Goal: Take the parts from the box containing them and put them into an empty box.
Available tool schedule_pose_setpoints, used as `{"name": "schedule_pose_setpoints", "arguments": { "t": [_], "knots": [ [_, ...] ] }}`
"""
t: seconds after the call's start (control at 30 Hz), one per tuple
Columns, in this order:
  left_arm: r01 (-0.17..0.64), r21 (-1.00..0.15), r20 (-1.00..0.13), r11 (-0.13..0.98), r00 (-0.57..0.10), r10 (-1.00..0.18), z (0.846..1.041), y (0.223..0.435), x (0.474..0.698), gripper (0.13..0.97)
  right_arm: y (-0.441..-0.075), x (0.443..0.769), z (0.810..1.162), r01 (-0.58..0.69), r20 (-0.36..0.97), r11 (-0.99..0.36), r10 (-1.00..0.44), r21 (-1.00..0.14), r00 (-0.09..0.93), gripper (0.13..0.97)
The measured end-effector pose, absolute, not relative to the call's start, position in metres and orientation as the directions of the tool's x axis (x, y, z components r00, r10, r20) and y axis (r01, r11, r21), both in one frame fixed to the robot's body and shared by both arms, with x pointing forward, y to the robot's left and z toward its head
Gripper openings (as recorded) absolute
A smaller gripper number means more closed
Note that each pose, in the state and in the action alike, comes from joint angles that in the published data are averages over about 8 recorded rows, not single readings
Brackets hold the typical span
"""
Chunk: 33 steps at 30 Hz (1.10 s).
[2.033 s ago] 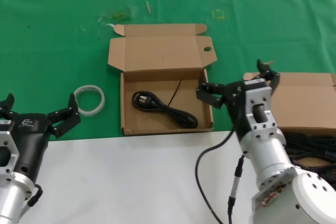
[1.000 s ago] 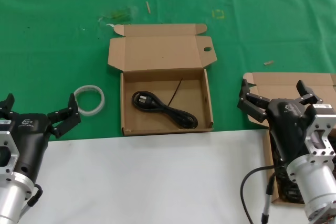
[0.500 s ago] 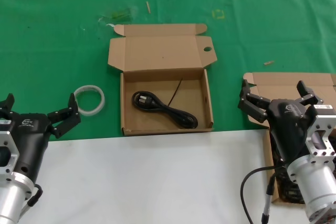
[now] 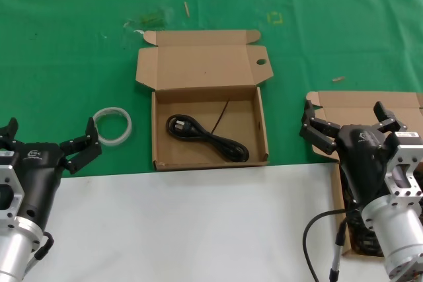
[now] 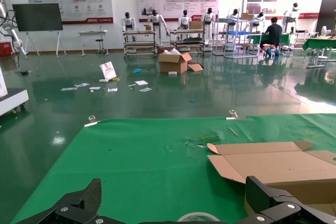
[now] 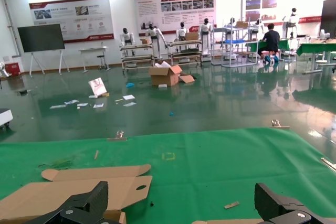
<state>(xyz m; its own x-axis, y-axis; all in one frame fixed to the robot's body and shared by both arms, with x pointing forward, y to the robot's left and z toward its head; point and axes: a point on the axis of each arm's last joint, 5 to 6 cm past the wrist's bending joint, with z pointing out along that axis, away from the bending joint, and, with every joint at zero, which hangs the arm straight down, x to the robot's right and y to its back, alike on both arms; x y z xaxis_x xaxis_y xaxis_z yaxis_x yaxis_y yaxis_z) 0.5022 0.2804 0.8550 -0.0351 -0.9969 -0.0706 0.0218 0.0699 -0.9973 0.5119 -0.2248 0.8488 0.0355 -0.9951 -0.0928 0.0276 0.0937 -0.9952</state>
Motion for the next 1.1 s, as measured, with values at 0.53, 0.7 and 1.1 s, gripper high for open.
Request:
{"name": "schedule_pose_setpoints", "arguments": {
  "t": [0.53, 0.7, 1.1],
  "knots": [
    [0.022, -0.997, -0.071, 0.070, -0.035, -0.997, 0.8550, 0.2804, 0.5022, 0.966, -0.2248, 0.5119, 0.8488, 0.028, -0.093, 0.094, -0.995, -0.995, 0.035, 0.966],
    [0.022, -0.997, -0.071, 0.070, -0.035, -0.997, 0.8550, 0.2804, 0.5022, 0.966, -0.2248, 0.5119, 0.8488, 0.028, -0.093, 0.094, -0.995, -0.995, 0.035, 0.966],
    [0.022, -0.997, -0.071, 0.070, -0.035, -0.997, 0.8550, 0.2804, 0.5022, 0.966, -0.2248, 0.5119, 0.8488, 0.028, -0.093, 0.094, -0.995, -0.995, 0.035, 0.966]
  ]
}}
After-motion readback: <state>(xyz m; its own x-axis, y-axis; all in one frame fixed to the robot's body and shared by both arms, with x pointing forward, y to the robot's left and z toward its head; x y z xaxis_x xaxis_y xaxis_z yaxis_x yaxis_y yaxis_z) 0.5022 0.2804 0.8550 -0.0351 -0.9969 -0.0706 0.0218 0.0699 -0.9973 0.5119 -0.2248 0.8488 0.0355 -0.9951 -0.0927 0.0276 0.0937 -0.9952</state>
